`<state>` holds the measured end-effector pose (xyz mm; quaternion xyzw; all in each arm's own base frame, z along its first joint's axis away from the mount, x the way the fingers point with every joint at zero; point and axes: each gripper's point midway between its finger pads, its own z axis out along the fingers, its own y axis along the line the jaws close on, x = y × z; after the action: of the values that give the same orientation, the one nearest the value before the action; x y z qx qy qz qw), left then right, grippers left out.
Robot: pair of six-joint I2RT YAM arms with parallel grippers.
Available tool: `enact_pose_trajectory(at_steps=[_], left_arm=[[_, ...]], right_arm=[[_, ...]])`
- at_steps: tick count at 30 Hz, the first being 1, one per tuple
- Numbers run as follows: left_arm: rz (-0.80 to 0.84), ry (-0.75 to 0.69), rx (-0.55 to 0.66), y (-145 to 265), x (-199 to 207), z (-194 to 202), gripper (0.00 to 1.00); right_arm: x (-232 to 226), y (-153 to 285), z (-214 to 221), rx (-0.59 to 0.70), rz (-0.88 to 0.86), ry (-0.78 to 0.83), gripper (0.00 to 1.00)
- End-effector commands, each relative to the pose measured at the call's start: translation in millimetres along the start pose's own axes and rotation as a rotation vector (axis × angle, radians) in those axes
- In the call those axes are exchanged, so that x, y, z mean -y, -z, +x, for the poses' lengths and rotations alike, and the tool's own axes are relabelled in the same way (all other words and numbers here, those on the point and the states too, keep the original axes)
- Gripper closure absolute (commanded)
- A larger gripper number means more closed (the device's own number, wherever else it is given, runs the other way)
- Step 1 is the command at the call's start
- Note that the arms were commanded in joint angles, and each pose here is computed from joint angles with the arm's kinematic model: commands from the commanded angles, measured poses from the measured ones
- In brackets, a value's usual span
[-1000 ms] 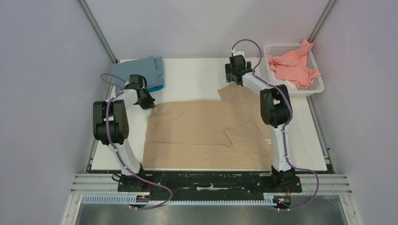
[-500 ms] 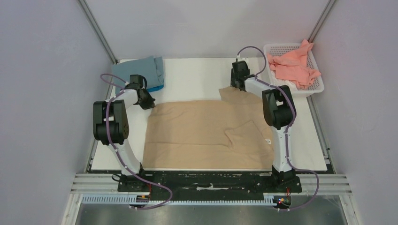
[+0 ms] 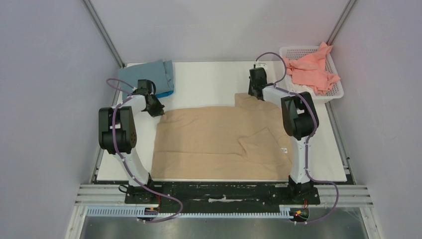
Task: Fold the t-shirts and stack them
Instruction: Grab the side of the flattened tshirt furthest away from the robot with both arms, then fold the other side of the tshirt into a rectangle
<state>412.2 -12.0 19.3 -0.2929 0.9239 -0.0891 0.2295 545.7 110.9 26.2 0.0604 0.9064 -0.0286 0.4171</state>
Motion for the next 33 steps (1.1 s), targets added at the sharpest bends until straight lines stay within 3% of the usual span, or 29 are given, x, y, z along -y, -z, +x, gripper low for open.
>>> enact_pose_trajectory(at_steps=[1, 5, 22, 33], left_arm=[[-0.011, 0.001, 0.029, 20, 1, -5, 0.98], [0.019, -0.004, 0.037, 29, 4, -2, 0.98], [0.111, -0.006, 0.143, 94, 0, 25, 0.98], [0.163, 0.055, 0.262, 130, -23, 59, 0.98]], right_arm=[[-4, 33, -46, 0.139, -0.066, -0.032, 1.0], [-4, 72, -56, 0.218, -0.141, -0.053, 1.0], [18, 216, 18, 0.291, -0.285, -0.036, 1.0], [36, 274, 72, 0.248, -0.33, -0.029, 1.0]])
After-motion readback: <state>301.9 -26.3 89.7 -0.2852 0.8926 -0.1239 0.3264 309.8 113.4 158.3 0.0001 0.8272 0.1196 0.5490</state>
